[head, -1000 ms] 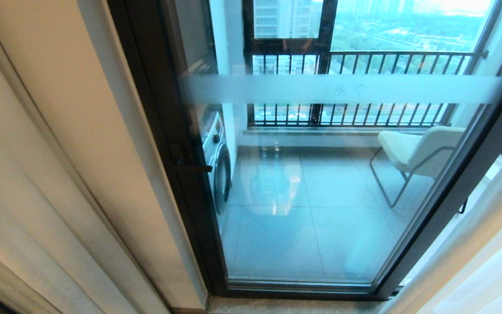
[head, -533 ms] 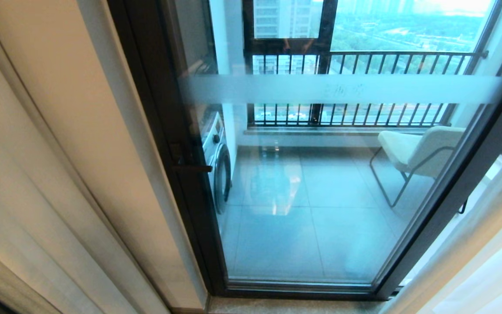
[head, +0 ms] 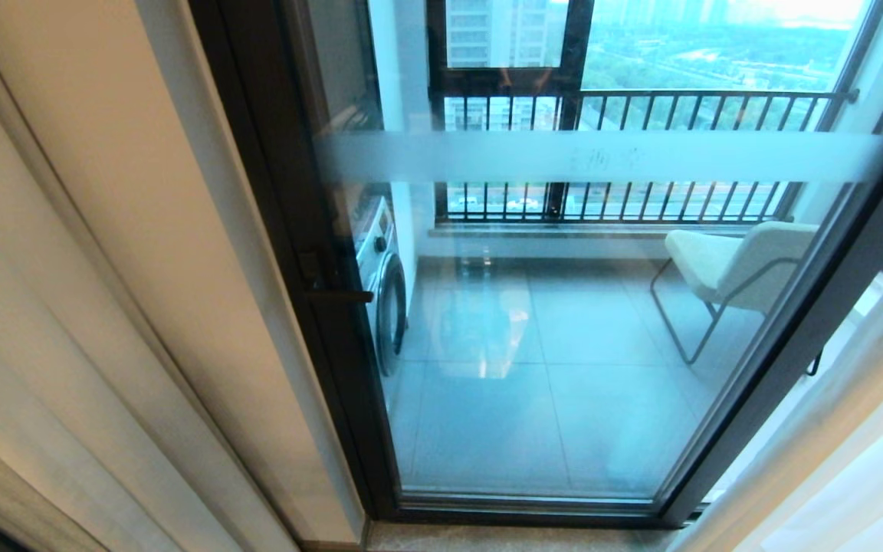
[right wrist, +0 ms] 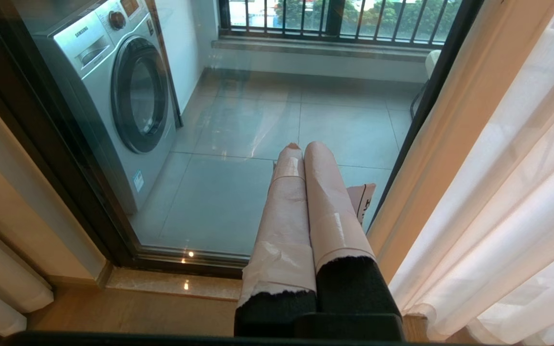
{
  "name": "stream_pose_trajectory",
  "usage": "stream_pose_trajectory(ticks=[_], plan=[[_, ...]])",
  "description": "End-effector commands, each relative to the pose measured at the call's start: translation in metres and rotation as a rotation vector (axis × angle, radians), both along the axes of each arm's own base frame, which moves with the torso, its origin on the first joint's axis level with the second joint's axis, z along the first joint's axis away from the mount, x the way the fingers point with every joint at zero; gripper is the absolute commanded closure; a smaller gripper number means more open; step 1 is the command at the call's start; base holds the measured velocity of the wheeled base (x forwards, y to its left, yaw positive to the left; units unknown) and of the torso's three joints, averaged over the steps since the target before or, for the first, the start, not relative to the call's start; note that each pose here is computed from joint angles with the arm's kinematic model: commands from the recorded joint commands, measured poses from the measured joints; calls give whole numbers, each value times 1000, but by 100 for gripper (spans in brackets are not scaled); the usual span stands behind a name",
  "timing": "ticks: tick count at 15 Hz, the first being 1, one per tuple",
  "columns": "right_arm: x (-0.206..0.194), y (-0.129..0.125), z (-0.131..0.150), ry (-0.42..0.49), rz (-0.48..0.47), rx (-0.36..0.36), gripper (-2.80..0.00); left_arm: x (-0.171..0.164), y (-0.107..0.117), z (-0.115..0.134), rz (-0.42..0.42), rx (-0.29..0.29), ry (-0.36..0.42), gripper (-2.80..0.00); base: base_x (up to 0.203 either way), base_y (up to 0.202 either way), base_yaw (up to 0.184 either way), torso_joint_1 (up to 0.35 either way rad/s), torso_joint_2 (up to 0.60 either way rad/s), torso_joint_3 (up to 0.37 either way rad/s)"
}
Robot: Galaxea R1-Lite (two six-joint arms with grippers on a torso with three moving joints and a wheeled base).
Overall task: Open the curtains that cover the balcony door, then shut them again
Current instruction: Pull the inner curtains open on both sides
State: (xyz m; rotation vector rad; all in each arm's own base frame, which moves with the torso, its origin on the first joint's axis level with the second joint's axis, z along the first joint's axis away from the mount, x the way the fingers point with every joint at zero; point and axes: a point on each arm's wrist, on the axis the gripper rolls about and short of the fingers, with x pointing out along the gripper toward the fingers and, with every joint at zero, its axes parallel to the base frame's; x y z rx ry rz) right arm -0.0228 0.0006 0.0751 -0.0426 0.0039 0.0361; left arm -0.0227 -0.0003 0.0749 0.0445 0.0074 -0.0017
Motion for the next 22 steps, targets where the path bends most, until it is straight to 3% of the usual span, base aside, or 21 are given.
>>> stream_pose_trajectory(ticks=[1, 6, 22], plan=[[0, 0, 0, 0, 1, 0, 0, 0, 0, 0, -3, 1, 2, 0, 0, 0, 0, 0, 0, 0], [0, 0, 0, 0, 1, 0, 0, 0, 0, 0, -3, 0, 2, 0, 1, -30, -1, -1, 1, 1], [0, 0, 0, 0, 1, 0, 0, 0, 0, 0, -3, 0, 2, 0, 0, -183, -2, 4, 3, 2]])
